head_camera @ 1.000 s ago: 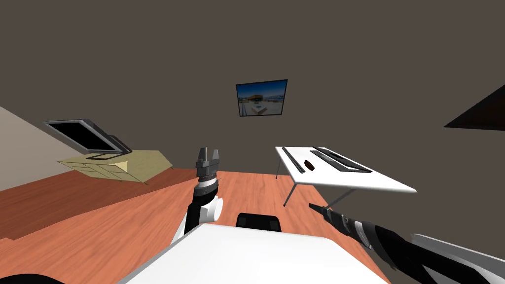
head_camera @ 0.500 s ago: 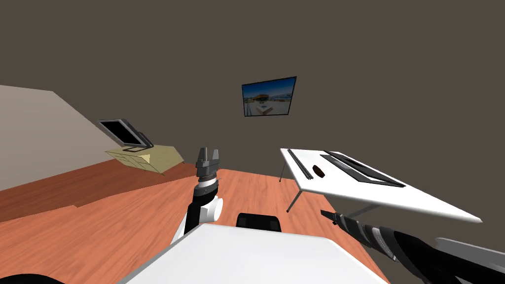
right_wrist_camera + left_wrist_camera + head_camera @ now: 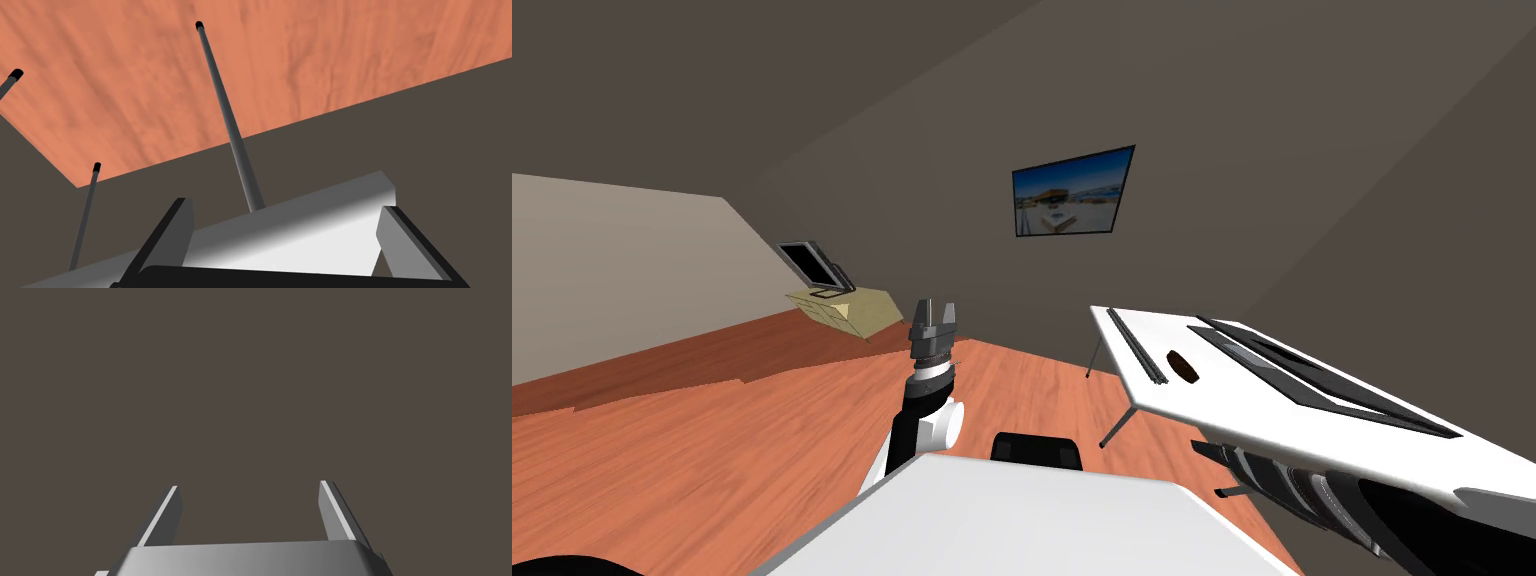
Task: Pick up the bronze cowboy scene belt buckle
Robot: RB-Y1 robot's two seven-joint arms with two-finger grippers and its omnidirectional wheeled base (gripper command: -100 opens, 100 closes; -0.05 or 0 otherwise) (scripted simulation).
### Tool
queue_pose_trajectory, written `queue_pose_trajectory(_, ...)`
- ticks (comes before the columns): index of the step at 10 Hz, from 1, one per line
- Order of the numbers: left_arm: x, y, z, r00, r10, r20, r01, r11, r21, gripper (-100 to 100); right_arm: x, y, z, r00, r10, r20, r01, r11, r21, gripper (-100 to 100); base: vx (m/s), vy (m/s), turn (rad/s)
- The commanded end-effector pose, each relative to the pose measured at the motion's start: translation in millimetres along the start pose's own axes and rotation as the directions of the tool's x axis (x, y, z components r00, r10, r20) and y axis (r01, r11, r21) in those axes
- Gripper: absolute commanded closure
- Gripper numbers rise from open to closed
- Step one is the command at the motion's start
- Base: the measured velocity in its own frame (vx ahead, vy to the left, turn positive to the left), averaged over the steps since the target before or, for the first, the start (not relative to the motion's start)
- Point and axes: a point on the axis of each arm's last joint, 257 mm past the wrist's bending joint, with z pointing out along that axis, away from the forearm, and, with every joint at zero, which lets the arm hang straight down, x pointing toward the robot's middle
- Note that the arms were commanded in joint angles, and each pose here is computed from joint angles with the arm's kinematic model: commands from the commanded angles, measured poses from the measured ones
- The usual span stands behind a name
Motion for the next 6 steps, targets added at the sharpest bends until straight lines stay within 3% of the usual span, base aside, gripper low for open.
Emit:
queue_pose_trajectory(1, 0.0, 0, 0.0, 1.000, 0.000, 0.000, 0.000, 1.000, 0.000, 0, -1, -5, -1.5, 1.000, -0.001, -0.002, 0.001, 1.000, 0.012, -100, 0.030, -0.034, -0.008)
queue_pose_trajectory(2, 0.0, 0, 0.0, 1.000, 0.000, 0.000, 0.000, 1.000, 0.000, 0, -4, -23, -12.0, 1.000, -0.017, -0.015, 0.018, 0.998, 0.060, -100, 0.059, -0.039, 0.268)
queue_pose_trajectory(4, 0.0, 0, 0.0, 1.000, 0.000, 0.000, 0.000, 1.000, 0.000, 0, -4, -23, -12.0, 1.000, -0.017, -0.015, 0.018, 0.998, 0.060, -100, 0.046, -0.044, 0.035)
queue_pose_trajectory(6, 0.0, 0, 0.0, 1.000, 0.000, 0.000, 0.000, 1.000, 0.000, 0, -8, -51, -31.2, 0.998, -0.045, -0.039, 0.050, 0.989, 0.139, -100, 0.086, -0.058, 0.271)
